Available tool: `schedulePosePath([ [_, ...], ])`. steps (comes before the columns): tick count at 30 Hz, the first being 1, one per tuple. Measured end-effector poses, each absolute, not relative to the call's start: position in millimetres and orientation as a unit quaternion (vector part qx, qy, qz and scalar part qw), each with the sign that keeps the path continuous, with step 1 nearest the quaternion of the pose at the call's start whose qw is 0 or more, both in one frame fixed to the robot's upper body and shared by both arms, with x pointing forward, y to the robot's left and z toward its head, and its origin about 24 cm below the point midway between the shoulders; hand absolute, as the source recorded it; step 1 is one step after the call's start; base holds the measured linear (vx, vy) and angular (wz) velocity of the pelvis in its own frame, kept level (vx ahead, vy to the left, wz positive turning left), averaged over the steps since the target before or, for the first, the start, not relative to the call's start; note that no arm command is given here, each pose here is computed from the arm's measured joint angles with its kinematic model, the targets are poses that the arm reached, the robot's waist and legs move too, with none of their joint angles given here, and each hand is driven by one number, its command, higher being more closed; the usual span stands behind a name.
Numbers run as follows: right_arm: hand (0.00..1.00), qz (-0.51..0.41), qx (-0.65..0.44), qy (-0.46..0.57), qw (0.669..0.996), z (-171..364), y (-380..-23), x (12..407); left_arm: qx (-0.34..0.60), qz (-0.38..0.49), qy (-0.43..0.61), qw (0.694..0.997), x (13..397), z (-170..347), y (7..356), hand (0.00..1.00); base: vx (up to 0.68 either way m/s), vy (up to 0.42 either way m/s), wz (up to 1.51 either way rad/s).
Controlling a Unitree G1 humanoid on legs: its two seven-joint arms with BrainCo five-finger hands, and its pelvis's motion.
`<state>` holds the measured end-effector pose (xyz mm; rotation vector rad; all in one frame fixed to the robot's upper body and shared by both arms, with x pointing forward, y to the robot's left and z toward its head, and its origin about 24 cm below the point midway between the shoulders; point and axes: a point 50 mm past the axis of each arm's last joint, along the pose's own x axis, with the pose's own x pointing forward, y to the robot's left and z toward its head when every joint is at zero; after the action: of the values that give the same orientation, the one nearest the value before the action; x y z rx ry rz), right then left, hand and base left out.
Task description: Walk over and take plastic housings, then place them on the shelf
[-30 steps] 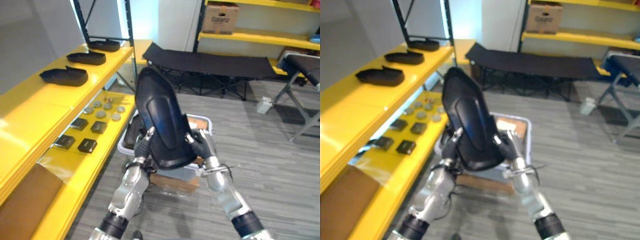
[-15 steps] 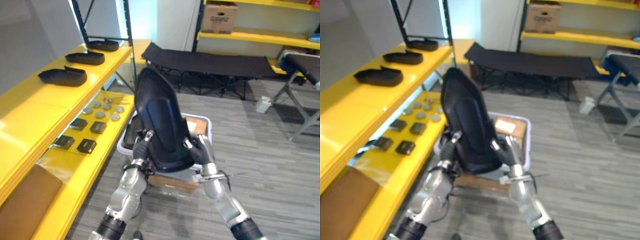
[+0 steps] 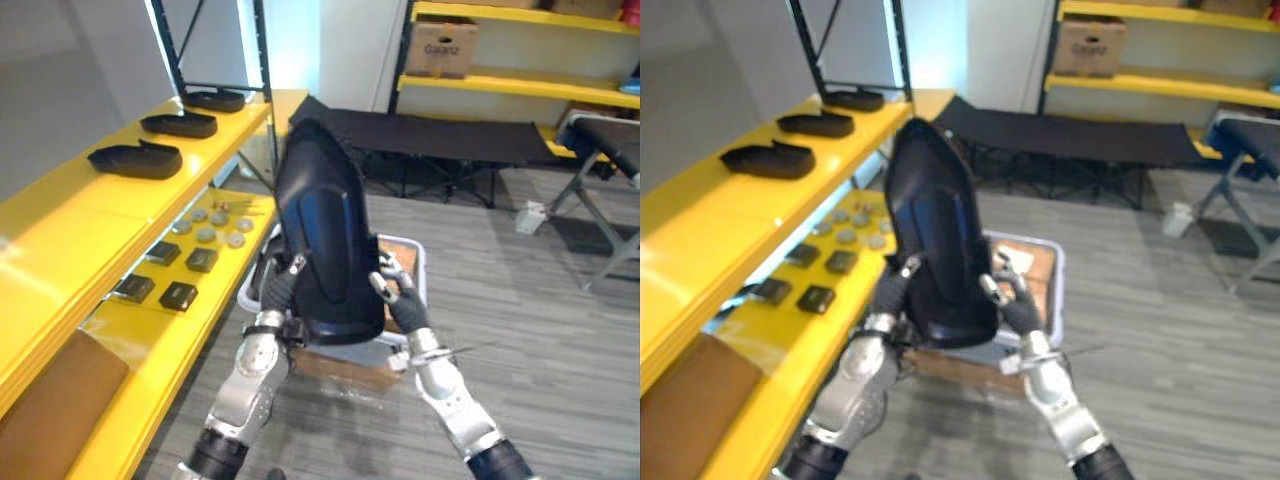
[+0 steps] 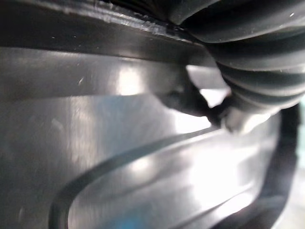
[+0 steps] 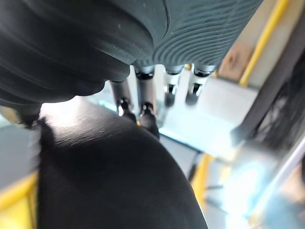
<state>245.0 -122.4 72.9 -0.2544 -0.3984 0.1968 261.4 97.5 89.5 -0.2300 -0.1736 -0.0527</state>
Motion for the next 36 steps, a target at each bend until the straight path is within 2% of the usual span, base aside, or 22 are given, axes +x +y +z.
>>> schedulePosePath([
  [4,0.00,0.109,-0.045,-0.264,0.957,108,-142,245,-0.070,0.051,-0.190,0.978,260,114,109,1.00,0.00,0.000,-0.01],
  [6,0.00,0.002,0.028,-0.343,0.939,141,-195,239,-0.035,0.231,-0.229,0.945,258,120,174,1.00,0.00,0.000,-0.10],
  [7,0.00,-0.025,0.033,-0.360,0.932,146,-208,235,-0.028,0.269,-0.233,0.934,255,121,189,1.00,0.00,0.003,-0.17],
  [8,0.00,-0.077,0.041,-0.390,0.917,156,-234,226,-0.006,0.340,-0.243,0.909,247,123,218,1.00,0.00,0.004,-0.17],
  [9,0.00,-0.107,0.052,-0.404,0.907,159,-250,219,0.007,0.375,-0.250,0.893,241,124,234,1.00,0.00,0.005,-0.14],
  [13,0.00,-0.137,0.088,-0.369,0.915,142,-264,206,0.022,0.377,-0.284,0.881,229,133,238,1.00,0.00,0.005,-0.01],
  [18,0.00,-0.225,0.148,-0.208,0.940,68,-260,183,0.017,0.352,-0.319,0.880,199,137,227,1.00,0.04,0.004,-0.10],
  [19,0.00,-0.283,0.166,-0.147,0.933,38,-261,167,-0.001,0.352,-0.303,0.886,190,127,221,1.00,0.06,0.001,-0.16],
  [24,0.00,-0.401,0.188,-0.021,0.896,-17,-254,119,-0.046,0.342,-0.235,0.909,175,100,204,1.00,0.05,-0.002,-0.04],
  [31,0.00,-0.380,0.188,-0.029,0.905,-17,-243,123,-0.049,0.333,-0.242,0.910,171,102,202,1.00,0.02,-0.001,0.00],
  [36,0.00,-0.306,0.196,-0.069,0.929,-3,-233,155,-0.035,0.393,-0.266,0.880,162,112,217,1.00,0.01,0.011,0.29],
])
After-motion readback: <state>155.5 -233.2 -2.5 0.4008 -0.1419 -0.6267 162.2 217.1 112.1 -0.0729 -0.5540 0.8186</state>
